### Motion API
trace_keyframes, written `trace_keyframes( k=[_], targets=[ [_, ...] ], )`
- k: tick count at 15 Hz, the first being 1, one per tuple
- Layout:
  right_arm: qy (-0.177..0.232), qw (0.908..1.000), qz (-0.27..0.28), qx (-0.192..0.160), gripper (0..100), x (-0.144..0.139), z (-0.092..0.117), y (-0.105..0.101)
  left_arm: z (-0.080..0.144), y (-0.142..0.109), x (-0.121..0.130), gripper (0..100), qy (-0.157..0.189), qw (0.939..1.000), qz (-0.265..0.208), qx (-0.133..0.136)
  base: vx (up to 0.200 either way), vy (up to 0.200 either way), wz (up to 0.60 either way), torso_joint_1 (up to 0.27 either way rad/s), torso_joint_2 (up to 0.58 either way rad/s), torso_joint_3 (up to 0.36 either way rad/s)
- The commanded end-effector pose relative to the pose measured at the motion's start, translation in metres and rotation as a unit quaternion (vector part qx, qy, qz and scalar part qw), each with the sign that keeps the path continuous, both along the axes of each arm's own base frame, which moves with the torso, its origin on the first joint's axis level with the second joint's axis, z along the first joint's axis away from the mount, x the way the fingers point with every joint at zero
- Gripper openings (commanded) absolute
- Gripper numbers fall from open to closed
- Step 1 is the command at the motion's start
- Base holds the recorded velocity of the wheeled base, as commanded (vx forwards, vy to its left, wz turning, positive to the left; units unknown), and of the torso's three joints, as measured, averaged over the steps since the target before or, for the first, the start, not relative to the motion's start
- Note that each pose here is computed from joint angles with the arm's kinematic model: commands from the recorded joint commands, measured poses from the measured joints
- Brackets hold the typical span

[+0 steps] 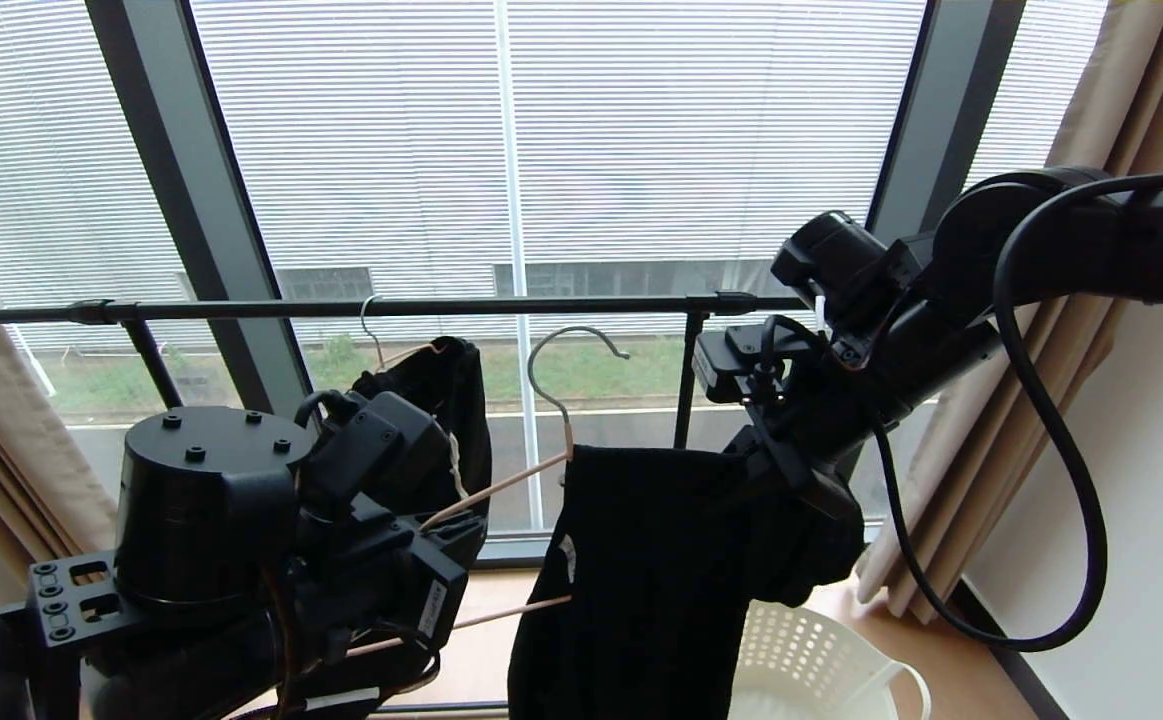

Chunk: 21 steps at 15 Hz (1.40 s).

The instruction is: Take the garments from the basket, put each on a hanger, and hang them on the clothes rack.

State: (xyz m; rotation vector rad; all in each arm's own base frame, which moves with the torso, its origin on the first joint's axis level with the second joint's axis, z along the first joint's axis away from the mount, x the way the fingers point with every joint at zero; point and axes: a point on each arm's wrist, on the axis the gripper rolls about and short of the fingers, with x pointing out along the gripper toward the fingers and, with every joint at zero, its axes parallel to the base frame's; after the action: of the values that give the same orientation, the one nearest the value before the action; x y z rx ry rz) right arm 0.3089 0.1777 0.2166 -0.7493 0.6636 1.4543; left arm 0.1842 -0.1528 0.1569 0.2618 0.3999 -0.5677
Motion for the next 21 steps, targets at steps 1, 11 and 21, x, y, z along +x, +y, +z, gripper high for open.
trace_keyframes(
  k=[1, 11, 21],
  targets=[
    [-0.002, 1.0000, 0.001, 0.001, 0, -0.001, 0.001, 0.000, -0.001, 0.000, 0.000, 0, -0.002, 1.0000, -0.002, -0.005, 0.000, 0.000, 0.00, 0.000, 0.00, 0.000],
    [-0.005, 1.0000, 0.001, 0.004, 0, -0.003, 0.004, -0.001, -0.004, 0.001, -0.002, 100, -0.006, 0.9990, -0.034, -0.030, 0.000, 0.000, 0.00, 0.000, 0.00, 0.000],
    [-0.004, 0.9978, -0.062, 0.023, 0, -0.004, 0.023, -0.015, 0.013, 0.066, -0.040, 100, -0.017, 0.9910, 0.003, -0.133, 0.000, 0.000, 0.00, 0.000, 0.00, 0.000]
  ],
)
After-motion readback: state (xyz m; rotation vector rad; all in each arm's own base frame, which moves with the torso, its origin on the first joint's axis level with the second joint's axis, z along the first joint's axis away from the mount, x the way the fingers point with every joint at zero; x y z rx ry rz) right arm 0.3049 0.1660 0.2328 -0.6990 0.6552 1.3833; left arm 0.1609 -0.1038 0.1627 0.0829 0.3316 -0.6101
